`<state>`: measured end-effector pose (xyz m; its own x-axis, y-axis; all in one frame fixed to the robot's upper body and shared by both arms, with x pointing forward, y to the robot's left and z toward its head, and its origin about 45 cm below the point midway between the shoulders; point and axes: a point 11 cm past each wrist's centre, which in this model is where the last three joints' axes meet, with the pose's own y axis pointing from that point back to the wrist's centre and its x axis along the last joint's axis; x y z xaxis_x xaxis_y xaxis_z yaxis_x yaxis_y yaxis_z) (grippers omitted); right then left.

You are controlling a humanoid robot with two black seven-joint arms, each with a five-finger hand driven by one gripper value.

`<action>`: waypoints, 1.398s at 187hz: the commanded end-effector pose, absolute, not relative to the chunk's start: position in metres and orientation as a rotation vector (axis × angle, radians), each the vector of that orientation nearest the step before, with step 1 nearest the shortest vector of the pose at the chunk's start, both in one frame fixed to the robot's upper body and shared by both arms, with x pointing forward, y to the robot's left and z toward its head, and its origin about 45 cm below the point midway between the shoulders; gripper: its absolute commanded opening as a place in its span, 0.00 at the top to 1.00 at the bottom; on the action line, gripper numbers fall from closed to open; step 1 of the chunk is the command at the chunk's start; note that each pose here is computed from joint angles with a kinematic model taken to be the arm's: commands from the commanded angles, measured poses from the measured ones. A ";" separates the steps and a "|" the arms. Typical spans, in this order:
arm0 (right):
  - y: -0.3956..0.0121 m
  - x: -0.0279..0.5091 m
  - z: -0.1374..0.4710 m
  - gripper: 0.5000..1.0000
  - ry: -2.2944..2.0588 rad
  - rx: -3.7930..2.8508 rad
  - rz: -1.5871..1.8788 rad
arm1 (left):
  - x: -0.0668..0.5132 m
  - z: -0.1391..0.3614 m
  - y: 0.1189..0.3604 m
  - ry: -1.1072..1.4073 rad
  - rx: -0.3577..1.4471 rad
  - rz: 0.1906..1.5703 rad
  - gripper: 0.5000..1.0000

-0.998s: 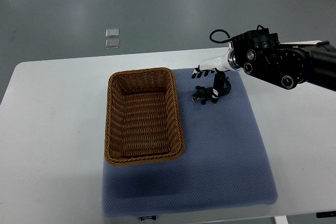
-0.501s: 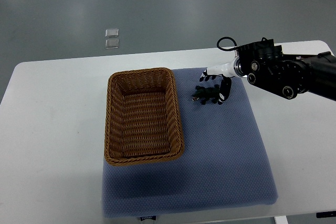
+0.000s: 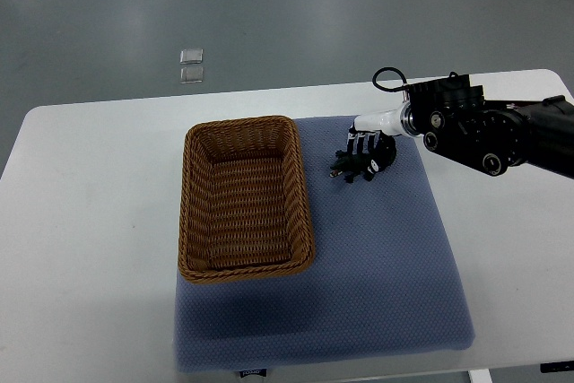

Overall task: Place crocodile in brown basket with right hand
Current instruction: 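Close the right hand fingers around the crocodile's body, then lift the crocodile up off the mat with the right hand, then carry the crocodile over the wicker basket and lower it inside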

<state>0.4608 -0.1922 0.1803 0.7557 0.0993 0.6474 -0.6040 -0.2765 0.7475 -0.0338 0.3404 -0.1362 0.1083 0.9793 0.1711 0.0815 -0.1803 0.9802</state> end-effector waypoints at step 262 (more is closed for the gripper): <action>-0.164 0.474 0.378 1.00 -0.397 1.787 0.980 | -0.035 -0.136 0.340 1.111 1.454 1.214 0.00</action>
<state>0.4769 -0.1937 0.3827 0.6172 0.1779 0.7665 -0.6774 -0.3755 0.6326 -0.0348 0.3405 -0.1362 0.1100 0.9792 0.1708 0.0832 -0.1803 0.9801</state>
